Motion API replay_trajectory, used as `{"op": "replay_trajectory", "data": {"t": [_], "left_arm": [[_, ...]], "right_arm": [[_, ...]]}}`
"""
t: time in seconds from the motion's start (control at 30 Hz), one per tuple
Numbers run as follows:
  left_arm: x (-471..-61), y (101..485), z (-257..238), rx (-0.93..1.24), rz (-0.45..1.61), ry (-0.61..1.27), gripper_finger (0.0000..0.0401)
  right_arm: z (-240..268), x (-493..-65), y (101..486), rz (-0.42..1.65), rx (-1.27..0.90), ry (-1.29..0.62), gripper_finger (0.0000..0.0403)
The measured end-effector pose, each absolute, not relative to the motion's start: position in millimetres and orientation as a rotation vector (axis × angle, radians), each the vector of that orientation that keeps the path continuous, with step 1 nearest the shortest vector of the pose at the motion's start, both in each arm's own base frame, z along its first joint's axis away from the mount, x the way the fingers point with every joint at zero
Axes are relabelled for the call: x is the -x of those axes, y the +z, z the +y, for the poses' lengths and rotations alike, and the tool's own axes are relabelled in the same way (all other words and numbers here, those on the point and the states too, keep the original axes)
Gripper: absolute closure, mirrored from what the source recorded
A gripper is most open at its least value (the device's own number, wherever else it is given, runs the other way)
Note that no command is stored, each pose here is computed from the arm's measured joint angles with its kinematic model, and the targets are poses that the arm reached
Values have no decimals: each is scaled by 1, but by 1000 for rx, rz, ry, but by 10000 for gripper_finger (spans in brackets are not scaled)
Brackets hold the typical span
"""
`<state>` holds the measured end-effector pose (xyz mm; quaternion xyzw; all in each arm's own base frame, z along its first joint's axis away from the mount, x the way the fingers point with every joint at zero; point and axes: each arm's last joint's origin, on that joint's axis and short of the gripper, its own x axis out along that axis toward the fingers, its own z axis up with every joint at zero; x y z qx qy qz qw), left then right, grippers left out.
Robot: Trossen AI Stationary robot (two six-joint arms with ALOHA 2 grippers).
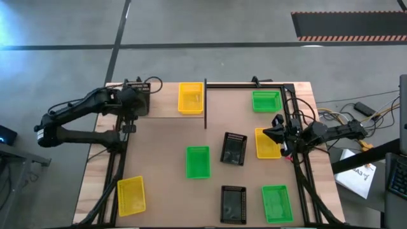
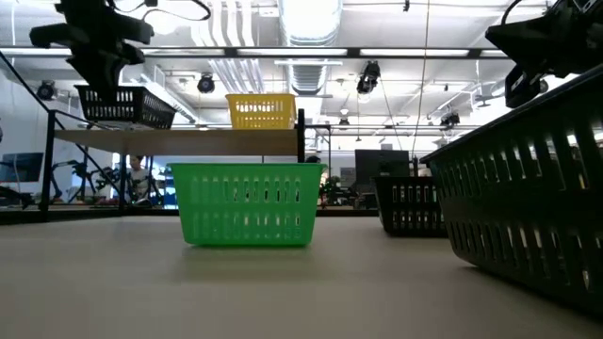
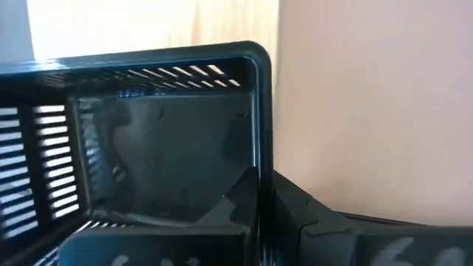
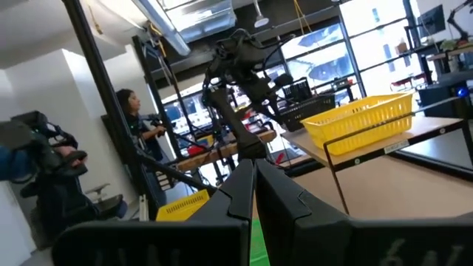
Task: Stack baskets on shelf by color
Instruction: Put the bottom left black bin on the shelf
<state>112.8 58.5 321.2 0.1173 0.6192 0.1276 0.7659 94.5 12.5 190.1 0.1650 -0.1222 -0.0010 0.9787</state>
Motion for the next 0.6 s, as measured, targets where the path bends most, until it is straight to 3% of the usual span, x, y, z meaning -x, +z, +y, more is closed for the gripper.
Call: {"op": "replay_trajectory", "data": {"t": [0.6], "left_arm": [[-107,304,79,-198,1386,262,401]], "right_arm": [[13,-95,190,-247,-384,4,394]]}}
